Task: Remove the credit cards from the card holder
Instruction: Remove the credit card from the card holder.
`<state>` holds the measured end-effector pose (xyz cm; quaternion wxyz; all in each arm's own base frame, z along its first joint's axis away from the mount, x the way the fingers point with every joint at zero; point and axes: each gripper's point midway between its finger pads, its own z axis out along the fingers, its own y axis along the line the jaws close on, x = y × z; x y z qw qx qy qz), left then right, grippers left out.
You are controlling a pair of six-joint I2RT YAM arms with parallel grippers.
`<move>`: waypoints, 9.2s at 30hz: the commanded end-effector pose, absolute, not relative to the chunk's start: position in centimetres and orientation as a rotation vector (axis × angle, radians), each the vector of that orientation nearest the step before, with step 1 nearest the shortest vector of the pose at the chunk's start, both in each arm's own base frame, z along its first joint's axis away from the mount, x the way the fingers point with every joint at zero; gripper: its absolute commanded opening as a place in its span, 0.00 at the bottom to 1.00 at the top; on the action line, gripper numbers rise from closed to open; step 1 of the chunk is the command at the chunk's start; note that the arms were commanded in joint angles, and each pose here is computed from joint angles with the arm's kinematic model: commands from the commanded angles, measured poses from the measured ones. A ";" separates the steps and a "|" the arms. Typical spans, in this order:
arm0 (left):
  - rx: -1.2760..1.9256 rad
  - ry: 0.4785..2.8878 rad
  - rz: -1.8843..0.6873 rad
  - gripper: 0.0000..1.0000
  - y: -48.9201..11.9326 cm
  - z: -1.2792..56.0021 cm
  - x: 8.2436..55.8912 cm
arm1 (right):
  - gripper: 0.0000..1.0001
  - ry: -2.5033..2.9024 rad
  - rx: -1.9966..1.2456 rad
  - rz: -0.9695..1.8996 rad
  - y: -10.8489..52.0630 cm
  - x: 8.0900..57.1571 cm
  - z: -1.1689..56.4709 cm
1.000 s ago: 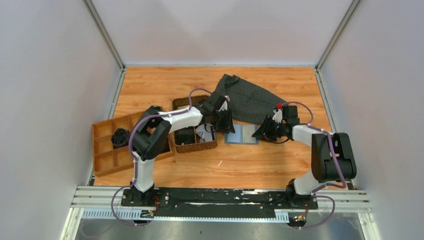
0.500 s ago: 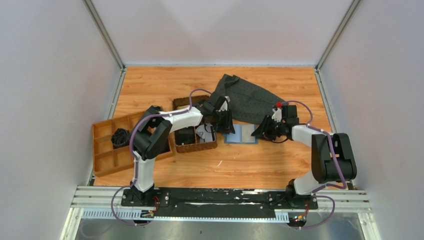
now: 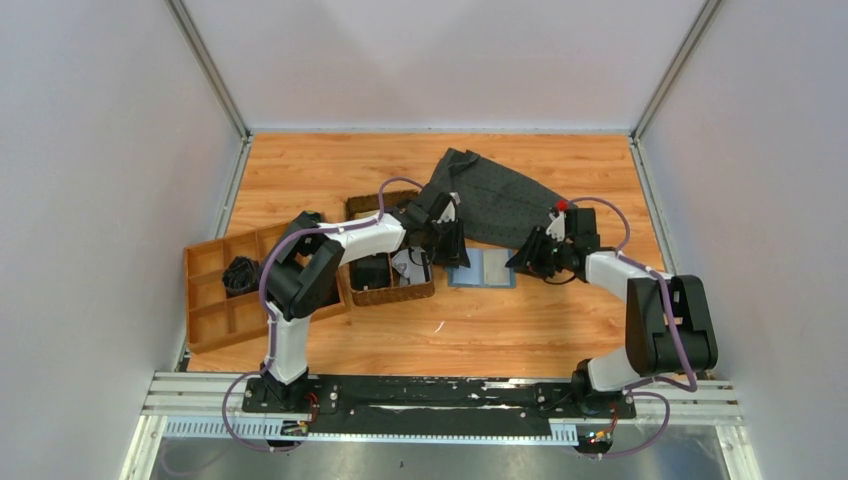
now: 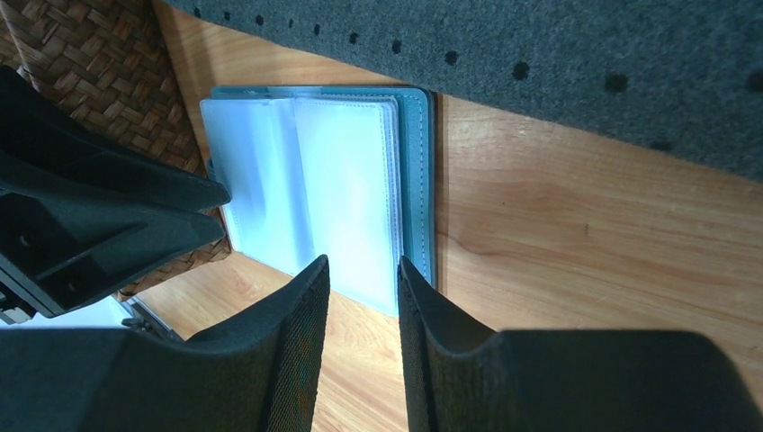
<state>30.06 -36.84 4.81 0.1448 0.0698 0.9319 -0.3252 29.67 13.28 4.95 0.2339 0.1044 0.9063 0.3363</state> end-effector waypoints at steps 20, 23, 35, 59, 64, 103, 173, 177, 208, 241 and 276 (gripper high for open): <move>0.221 2.749 -0.924 0.40 -36.5 2.3 29.1 | 0.35 2.531 0.176 1.004 16.6 28.7 4.8; 0.221 2.749 -0.924 0.40 -36.5 2.3 29.0 | 0.35 2.511 0.161 1.013 17.0 28.9 5.5; 0.228 2.723 -0.939 0.40 -36.5 3.4 29.1 | 0.35 2.493 0.084 1.042 19.0 29.0 6.8; 0.176 2.568 -0.907 0.40 -34.6 11.4 31.0 | 0.35 2.443 -0.056 1.112 23.7 28.9 9.3; 0.156 2.563 -0.897 0.40 -34.2 11.7 31.2 | 0.36 2.444 -0.097 1.142 24.8 28.9 9.4; 0.040 2.750 -0.856 0.40 -34.8 2.4 31.1 | 0.24 2.463 0.212 1.237 22.8 30.8 5.6; 0.204 2.697 -0.689 0.41 -35.0 5.4 31.9 | 0.11 2.850 0.386 0.421 10.4 23.8 -2.7; 0.253 2.678 -0.726 0.41 -36.4 6.0 31.3 | 0.12 2.811 0.354 0.432 10.2 23.9 -1.2; 0.375 2.721 -0.876 0.27 -40.8 2.7 29.2 | 0.23 2.388 0.619 1.098 15.7 28.1 2.5; 0.332 2.831 -0.838 0.27 -39.3 -1.3 27.1 | 0.00 2.217 0.708 1.404 16.5 27.1 2.0; 0.315 2.769 -0.794 0.29 -37.5 1.6 29.1 | 0.00 2.273 0.640 1.175 10.3 21.9 3.7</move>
